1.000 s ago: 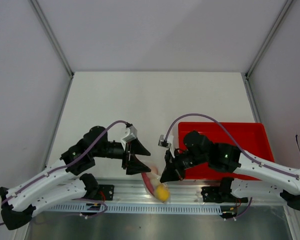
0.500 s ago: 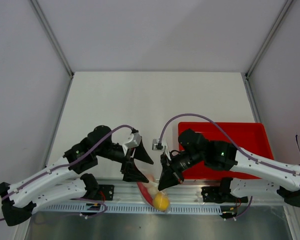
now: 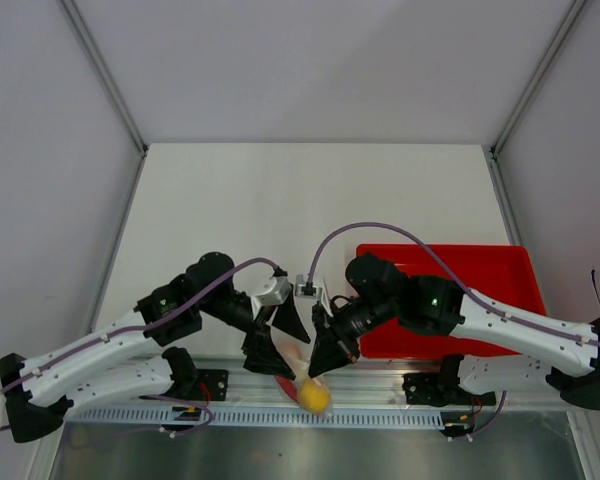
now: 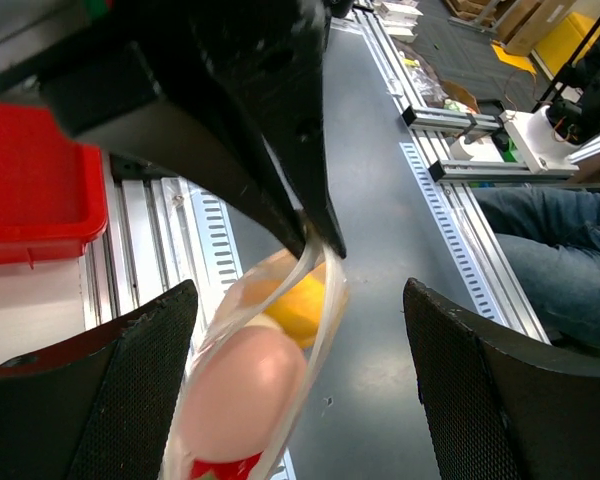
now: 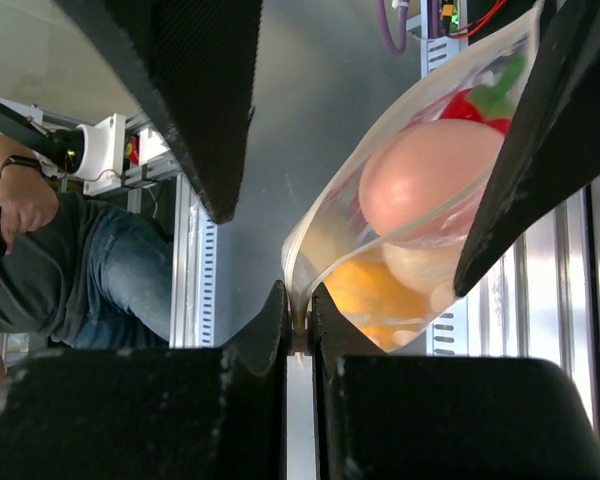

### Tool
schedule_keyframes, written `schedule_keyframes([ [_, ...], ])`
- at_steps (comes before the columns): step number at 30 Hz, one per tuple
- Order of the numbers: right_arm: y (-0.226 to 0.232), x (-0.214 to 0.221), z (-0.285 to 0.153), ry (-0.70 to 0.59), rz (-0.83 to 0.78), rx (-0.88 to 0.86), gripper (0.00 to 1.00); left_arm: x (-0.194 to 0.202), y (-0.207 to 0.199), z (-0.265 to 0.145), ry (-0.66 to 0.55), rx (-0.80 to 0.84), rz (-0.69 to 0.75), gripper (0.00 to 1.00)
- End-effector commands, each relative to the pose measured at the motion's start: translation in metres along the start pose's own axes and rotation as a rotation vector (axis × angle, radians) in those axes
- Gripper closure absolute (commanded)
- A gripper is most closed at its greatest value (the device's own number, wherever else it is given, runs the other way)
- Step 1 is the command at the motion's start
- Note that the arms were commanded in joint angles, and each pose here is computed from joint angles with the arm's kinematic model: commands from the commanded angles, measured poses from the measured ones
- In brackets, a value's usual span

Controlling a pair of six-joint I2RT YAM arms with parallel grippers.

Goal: Place the food in the zip-top bag and seal the zipper
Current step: Zip the zipper food storage bag at the center of the board.

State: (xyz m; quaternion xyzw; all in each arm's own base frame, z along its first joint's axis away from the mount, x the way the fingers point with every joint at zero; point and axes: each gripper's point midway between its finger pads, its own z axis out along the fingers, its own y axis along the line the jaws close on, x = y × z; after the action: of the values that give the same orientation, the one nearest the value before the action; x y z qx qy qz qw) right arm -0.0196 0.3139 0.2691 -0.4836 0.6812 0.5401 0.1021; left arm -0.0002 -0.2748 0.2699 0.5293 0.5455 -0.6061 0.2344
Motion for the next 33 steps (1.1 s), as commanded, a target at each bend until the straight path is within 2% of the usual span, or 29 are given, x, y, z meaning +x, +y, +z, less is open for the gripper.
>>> schedule_keyframes([
  [1,0.011,-0.018,0.0,-0.028,-0.07,-0.031,1.0,-0.012,-0.01,0.003,-0.021,0.052,0.06,0.14],
  [7,0.009,-0.026,0.0,-0.041,-0.091,-0.005,1.0,-0.005,-0.009,0.004,0.001,0.061,0.046,0.15],
  [12,0.0,-0.023,-0.001,-0.036,-0.089,0.034,1.0,0.002,-0.007,0.004,0.023,0.049,0.021,0.2],
  [13,-0.002,-0.022,-0.001,-0.035,-0.088,0.043,1.0,0.001,-0.005,0.004,0.026,0.041,0.021,0.23],
  [14,-0.004,-0.021,-0.001,-0.032,-0.086,0.05,1.0,0.004,-0.005,0.004,0.039,0.038,0.007,0.31],
  [19,-0.018,-0.014,0.002,-0.004,-0.068,0.1,1.0,0.008,0.002,0.005,0.055,0.012,-0.023,0.5],
  [29,-0.027,-0.017,0.0,-0.013,-0.082,0.158,1.0,0.015,0.013,0.007,0.088,-0.031,-0.07,0.69],
  [30,-0.029,-0.018,-0.001,-0.015,-0.082,0.169,1.0,0.014,0.013,0.007,0.088,-0.035,-0.069,0.76],
  [32,-0.033,-0.02,-0.001,-0.025,-0.081,0.192,1.0,0.016,0.017,0.009,0.099,-0.045,-0.084,0.83],
  [33,-0.033,-0.02,-0.002,-0.028,-0.081,0.197,1.0,0.015,0.018,0.009,0.099,-0.051,-0.084,0.9],
])
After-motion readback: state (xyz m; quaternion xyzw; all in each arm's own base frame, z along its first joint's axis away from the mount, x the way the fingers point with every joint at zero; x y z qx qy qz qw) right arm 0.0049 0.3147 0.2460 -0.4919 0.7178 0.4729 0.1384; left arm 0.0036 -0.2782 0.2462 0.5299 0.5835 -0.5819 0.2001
